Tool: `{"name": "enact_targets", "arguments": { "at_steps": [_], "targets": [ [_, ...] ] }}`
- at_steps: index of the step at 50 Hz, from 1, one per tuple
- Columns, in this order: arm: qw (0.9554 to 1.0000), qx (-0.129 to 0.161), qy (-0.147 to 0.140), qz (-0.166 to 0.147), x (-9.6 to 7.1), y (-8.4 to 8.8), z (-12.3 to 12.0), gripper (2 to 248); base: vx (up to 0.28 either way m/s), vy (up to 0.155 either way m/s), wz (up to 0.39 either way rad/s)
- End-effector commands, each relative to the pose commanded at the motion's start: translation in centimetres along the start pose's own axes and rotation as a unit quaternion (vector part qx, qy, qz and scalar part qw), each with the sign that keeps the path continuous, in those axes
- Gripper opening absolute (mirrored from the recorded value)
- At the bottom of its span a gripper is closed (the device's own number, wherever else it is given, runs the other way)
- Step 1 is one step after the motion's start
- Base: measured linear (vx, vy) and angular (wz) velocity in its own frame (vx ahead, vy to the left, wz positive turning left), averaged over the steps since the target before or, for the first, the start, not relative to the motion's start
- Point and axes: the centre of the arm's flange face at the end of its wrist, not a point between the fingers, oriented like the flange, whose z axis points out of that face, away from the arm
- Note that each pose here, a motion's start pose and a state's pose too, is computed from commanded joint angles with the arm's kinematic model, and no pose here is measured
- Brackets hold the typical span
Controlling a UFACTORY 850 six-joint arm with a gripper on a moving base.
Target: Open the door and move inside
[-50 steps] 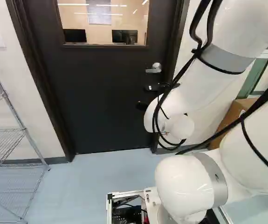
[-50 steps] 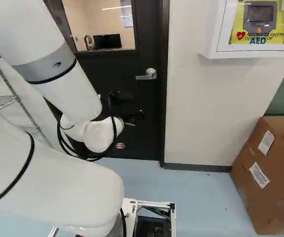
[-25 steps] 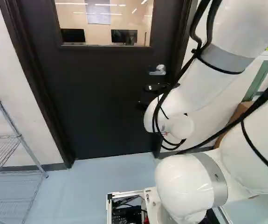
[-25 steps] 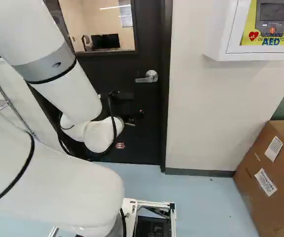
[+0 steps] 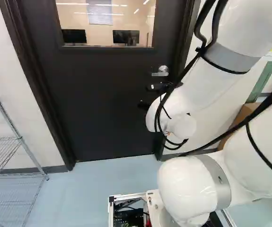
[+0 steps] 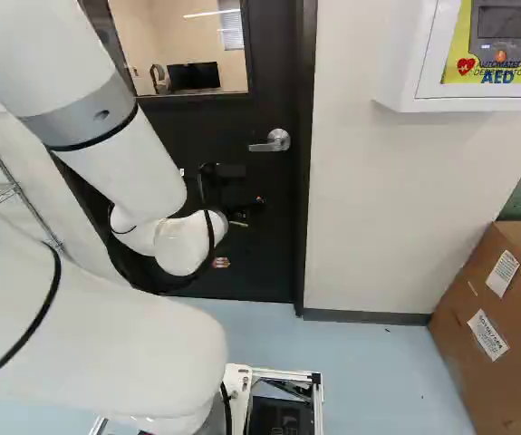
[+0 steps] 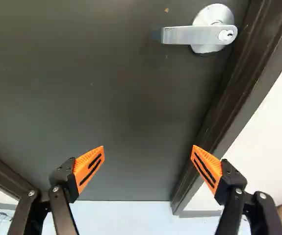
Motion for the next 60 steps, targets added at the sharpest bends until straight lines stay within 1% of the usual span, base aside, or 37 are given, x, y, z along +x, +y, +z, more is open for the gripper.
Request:
{"name": "enact_targets", "arguments": {
  "at_steps": [29, 60],
  "targets": [
    [0.9994, 0.0, 0.033, 0.0, 4.1, 0.0, 2.8, 247, 0.0, 0.0, 0.0],
    [0.9977, 0.0, 0.067, 0.0, 8.7, 0.0, 6.1, 247, 0.0, 0.0, 0.0]
  ]
}}
